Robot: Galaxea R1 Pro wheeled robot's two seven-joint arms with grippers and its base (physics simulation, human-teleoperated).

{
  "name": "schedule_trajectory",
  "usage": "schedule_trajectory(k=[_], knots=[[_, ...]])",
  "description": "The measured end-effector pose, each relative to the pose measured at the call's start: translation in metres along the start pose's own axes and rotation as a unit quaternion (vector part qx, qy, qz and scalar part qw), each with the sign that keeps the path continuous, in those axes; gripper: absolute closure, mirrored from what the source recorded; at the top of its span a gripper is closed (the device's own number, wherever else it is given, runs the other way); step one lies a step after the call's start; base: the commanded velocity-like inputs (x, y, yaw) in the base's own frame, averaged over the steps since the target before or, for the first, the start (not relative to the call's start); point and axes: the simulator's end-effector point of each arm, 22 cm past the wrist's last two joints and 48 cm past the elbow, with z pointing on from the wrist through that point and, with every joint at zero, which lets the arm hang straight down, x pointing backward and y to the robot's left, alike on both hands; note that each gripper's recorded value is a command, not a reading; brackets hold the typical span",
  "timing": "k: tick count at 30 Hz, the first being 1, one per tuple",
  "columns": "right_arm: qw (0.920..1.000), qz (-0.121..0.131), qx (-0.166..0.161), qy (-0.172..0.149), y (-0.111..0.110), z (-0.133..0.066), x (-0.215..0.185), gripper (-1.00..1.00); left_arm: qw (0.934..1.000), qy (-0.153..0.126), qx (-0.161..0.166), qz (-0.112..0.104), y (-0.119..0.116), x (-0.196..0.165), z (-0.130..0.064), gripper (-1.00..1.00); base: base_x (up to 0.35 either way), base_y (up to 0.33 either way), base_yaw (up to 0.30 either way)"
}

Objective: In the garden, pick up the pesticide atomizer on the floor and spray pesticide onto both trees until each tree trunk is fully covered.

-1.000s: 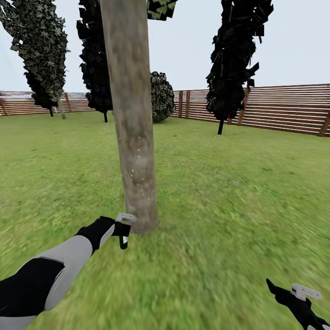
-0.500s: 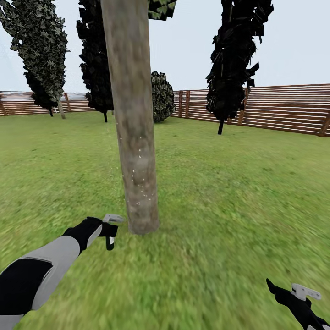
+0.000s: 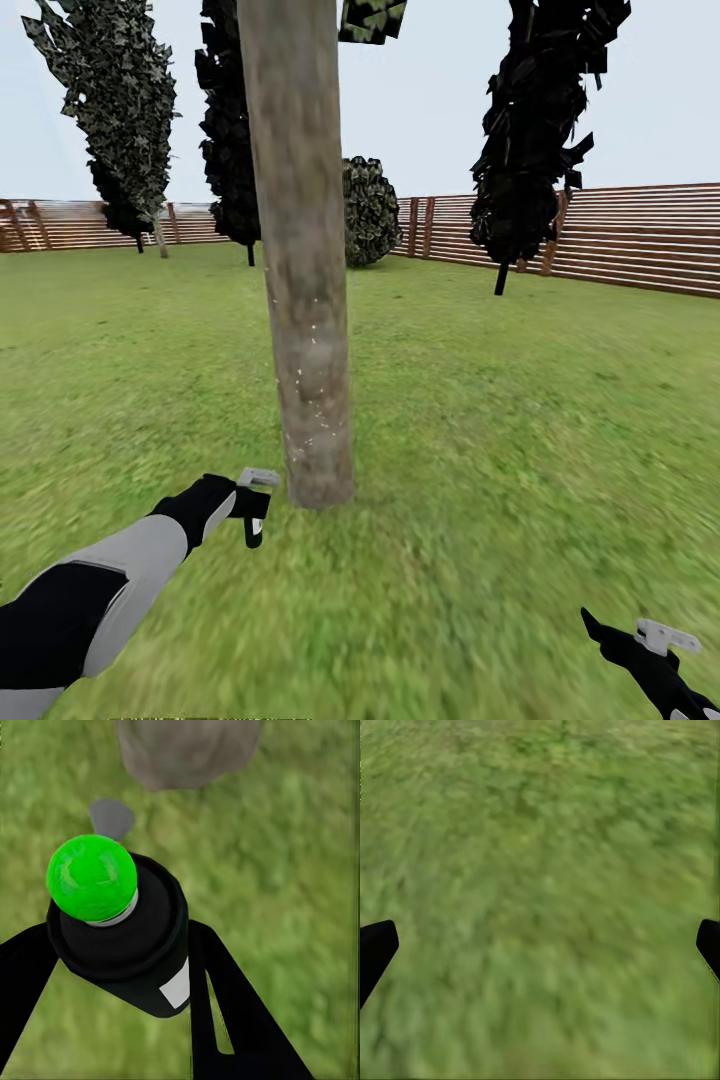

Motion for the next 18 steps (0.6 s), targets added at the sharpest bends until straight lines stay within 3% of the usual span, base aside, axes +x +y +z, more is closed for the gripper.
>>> schedule_trajectory(k=[6, 18], knots=[[1.0000, 0.000, 0.000, 0.000, 0.0001, 0.0000, -0.0001, -1.00, 1.0000, 0.000, 0.000, 0.000, -0.0006, 0.0000, 0.0001, 1.00, 0.000, -0.306, 0.256], [1.0000, -0.001, 0.000, 0.000, -0.0002, -0.0001, 0.0002, -1.00, 1.0000, 0.000, 0.001, 0.000, -0.0013, 0.0000, 0.0001, 1.00, 0.000, -0.312, 0.016]])
